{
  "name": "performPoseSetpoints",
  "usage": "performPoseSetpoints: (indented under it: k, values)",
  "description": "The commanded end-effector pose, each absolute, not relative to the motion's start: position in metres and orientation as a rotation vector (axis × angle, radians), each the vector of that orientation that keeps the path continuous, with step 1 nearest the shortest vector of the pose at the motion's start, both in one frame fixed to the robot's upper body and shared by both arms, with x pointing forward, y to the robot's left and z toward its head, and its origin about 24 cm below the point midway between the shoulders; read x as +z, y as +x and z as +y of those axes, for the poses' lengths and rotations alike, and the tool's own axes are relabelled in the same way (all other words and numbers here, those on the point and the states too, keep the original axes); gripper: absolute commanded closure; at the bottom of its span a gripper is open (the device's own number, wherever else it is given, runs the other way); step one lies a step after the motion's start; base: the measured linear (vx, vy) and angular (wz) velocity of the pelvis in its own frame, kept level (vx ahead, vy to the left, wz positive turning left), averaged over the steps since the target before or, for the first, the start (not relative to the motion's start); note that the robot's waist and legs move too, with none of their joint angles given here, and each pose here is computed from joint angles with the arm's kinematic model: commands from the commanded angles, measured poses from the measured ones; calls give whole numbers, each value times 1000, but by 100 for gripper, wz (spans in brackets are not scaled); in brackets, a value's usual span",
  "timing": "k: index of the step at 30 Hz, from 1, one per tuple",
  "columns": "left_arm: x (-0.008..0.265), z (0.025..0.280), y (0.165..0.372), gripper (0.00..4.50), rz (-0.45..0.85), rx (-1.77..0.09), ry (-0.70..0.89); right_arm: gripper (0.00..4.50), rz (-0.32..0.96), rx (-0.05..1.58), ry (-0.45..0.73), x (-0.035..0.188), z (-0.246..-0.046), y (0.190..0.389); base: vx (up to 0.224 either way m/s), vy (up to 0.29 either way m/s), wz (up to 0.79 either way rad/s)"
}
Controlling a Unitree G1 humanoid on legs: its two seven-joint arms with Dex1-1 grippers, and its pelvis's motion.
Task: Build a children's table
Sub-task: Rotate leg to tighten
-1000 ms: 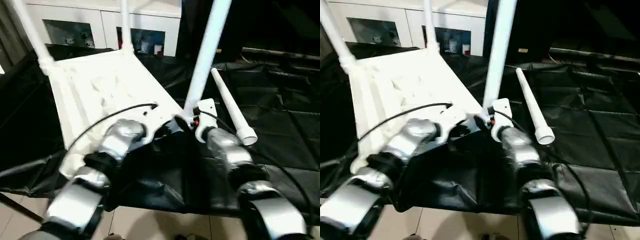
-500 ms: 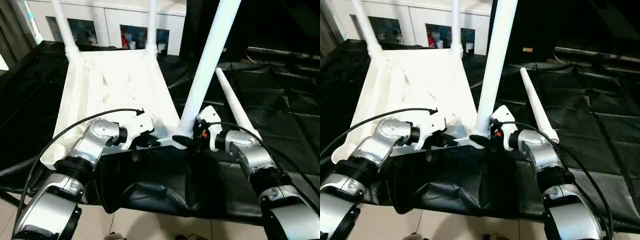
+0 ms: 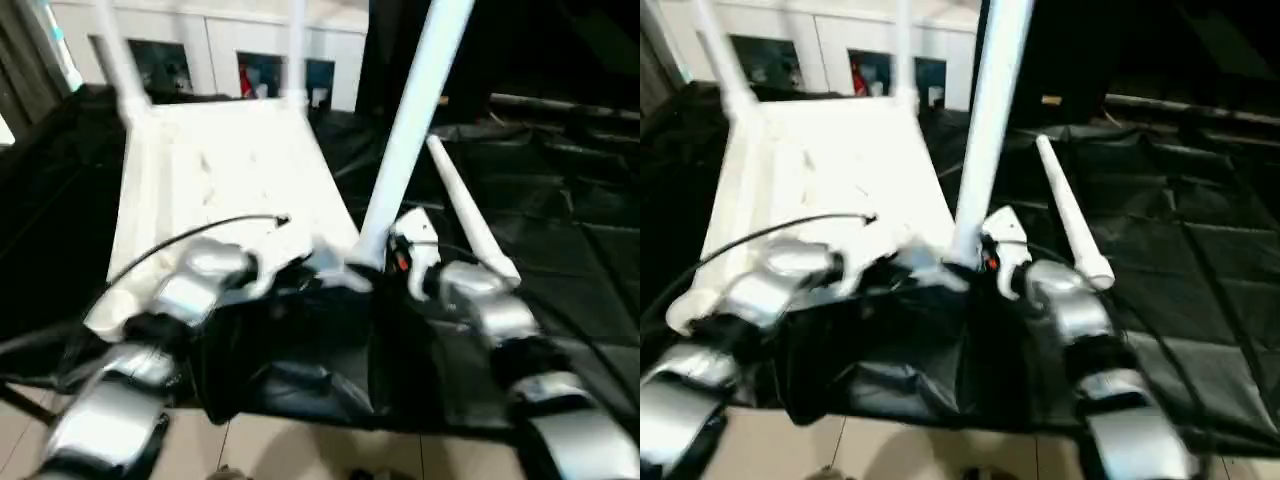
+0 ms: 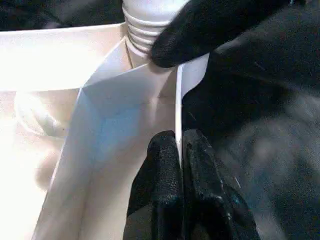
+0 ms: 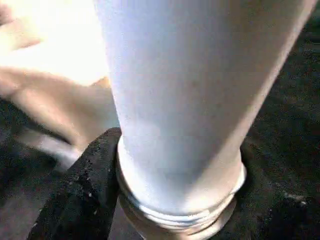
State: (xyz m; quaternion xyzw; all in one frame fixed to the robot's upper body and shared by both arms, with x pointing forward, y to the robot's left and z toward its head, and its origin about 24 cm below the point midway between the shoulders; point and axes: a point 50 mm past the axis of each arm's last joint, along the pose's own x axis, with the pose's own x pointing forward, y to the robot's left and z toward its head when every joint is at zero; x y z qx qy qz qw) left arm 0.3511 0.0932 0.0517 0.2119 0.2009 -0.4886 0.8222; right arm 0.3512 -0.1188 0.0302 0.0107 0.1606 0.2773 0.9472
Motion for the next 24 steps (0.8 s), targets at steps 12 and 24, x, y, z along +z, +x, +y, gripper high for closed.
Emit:
performPoseSetpoints:
  k: [12, 24]
  values:
    - [53, 56, 357, 450, 371, -905, 368, 174, 358, 424, 86, 21, -78, 352, 0, 0, 0]
    - [55, 85, 348, 450, 343, -1097, 410, 96, 315, 732, -19, 36, -112, 351, 0, 0, 0]
